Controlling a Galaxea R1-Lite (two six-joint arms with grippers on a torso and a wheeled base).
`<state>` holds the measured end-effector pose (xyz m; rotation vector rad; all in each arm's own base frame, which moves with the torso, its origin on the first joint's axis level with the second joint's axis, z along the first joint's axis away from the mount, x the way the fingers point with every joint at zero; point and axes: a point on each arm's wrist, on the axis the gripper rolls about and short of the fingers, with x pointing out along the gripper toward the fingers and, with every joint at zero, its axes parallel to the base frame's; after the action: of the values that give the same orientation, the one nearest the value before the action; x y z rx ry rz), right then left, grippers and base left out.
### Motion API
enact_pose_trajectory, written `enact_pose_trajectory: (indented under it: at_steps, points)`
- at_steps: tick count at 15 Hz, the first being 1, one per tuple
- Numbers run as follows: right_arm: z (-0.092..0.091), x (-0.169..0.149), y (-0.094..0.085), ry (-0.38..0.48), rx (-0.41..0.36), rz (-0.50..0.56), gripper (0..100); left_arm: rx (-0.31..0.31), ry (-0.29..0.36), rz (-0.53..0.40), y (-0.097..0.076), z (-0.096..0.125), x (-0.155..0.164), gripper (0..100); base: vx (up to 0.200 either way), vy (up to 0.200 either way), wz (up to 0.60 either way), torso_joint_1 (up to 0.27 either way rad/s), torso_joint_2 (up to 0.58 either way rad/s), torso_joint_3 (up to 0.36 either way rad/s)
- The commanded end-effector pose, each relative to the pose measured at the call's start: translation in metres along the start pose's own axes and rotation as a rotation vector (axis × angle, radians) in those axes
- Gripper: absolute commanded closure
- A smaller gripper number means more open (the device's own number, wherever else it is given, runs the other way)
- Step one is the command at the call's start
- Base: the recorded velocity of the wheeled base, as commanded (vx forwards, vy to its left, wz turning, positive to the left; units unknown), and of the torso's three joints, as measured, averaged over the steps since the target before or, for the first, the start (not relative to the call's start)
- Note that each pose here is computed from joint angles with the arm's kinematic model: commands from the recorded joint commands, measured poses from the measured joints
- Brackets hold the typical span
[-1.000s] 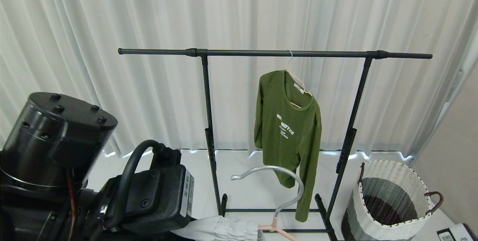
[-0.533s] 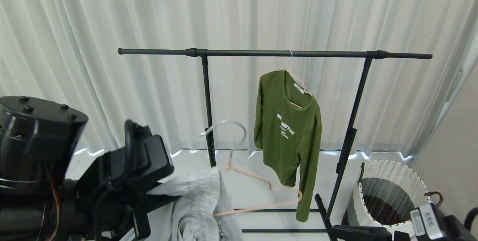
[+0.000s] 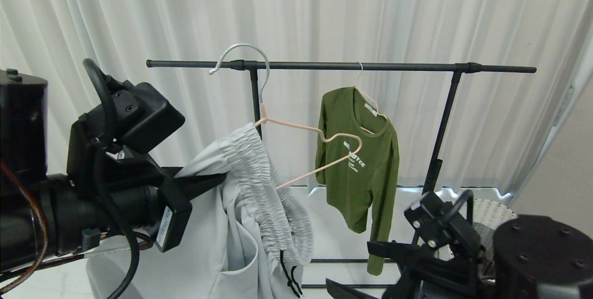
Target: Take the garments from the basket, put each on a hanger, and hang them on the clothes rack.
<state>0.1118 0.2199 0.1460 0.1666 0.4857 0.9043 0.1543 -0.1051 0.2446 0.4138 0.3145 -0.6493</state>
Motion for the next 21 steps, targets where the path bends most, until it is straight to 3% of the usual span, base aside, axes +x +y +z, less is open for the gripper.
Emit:
enact_pose_trajectory:
  at_steps: [1,5,7,12,13,21]
  points:
    - [0.002,0.038,-0.005,0.008,0.019,-0.073,0,0.006,-0.019,-0.006,-0.002,0.002,-0.004,100,0.0,0.0,0.0,0.0,0.0,0.0]
    - [0.006,0.052,-0.009,-0.063,0.017,-0.066,0,0.021,-0.07,-0.037,-0.008,0.01,-0.005,100,0.0,0.0,0.0,0.0,0.0,0.0]
    - [0.0,0.056,-0.011,-0.046,-0.003,-0.085,0,0.024,-0.094,-0.046,-0.01,0.015,-0.007,100,0.0,0.0,0.0,0.0,0.0,0.0]
    - [-0.01,0.05,-0.031,-0.024,0.006,-0.195,0,0.027,-0.081,-0.05,-0.011,0.014,-0.002,100,0.0,0.0,0.0,0.0,0.0,0.0]
    - [-0.011,0.048,-0.031,-0.02,0.005,-0.197,100,0.024,-0.081,-0.05,-0.011,0.014,-0.002,100,0.0,0.0,0.0,0.0,0.0,0.0]
    - [-0.005,0.043,-0.031,-0.044,0.007,-0.188,100,0.023,-0.079,-0.05,-0.011,0.013,-0.002,100,0.0,0.0,0.0,0.0,0.0,0.0]
